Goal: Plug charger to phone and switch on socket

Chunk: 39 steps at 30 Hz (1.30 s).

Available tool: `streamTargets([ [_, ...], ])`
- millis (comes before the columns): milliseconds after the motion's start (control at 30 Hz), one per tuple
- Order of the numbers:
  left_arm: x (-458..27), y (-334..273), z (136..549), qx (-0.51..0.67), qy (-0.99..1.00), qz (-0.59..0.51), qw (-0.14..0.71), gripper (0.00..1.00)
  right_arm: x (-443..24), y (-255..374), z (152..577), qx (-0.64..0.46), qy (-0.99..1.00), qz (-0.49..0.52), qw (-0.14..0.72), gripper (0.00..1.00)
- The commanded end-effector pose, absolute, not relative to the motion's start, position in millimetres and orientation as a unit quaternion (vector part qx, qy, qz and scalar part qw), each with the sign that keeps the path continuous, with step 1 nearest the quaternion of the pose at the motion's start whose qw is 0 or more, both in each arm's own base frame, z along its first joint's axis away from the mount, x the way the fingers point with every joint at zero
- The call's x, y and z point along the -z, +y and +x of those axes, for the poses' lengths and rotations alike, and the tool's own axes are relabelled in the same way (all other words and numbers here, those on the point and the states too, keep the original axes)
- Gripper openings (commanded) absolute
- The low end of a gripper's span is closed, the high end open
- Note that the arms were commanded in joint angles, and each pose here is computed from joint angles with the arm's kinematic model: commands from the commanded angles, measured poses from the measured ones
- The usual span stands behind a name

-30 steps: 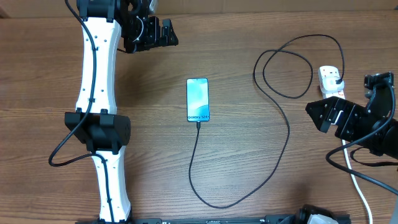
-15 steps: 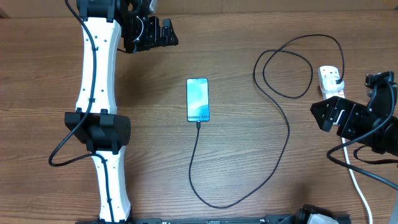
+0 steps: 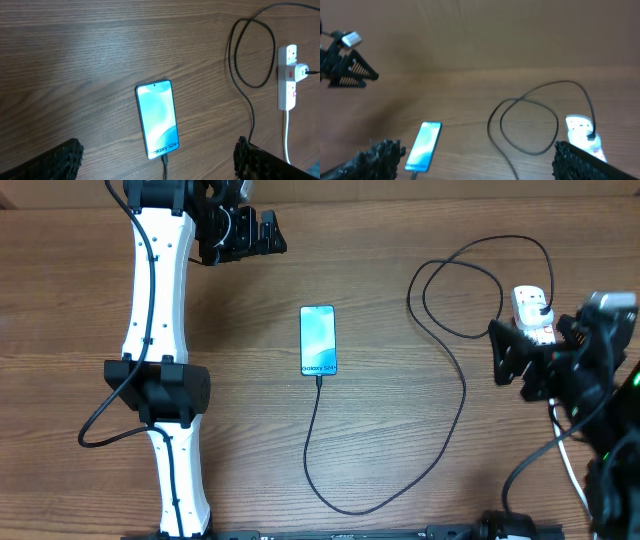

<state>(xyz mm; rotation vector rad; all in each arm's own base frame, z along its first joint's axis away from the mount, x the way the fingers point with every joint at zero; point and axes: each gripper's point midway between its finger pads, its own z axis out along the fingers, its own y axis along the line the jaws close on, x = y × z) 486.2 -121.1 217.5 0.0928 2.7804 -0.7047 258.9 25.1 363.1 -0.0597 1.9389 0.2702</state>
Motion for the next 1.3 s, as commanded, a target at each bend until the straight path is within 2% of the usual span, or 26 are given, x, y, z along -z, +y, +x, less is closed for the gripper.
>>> streamTargets([
  [0,-235,-122,485,0.241,0.956,0.044,0.159,1.0,-344,29,253,-0.107,0.805,-0.037,0.583,1.0],
  [533,-235,-122,485,0.241,0.956,0.044,0.159,1.0,-272,50,242,-0.135,0.689,-0.07,0.708,1.0],
  [1000,-235,-122,485,0.241,0.956,0.044,0.159,0.99,-215,54,232,-0.141,0.681,-0.077,0.714,1.0],
  [1267,-235,-122,485,0.241,0.956,0.044,0.159,1.0,-185,60,234,-0.154,0.704,-0.084,0.689,1.0],
])
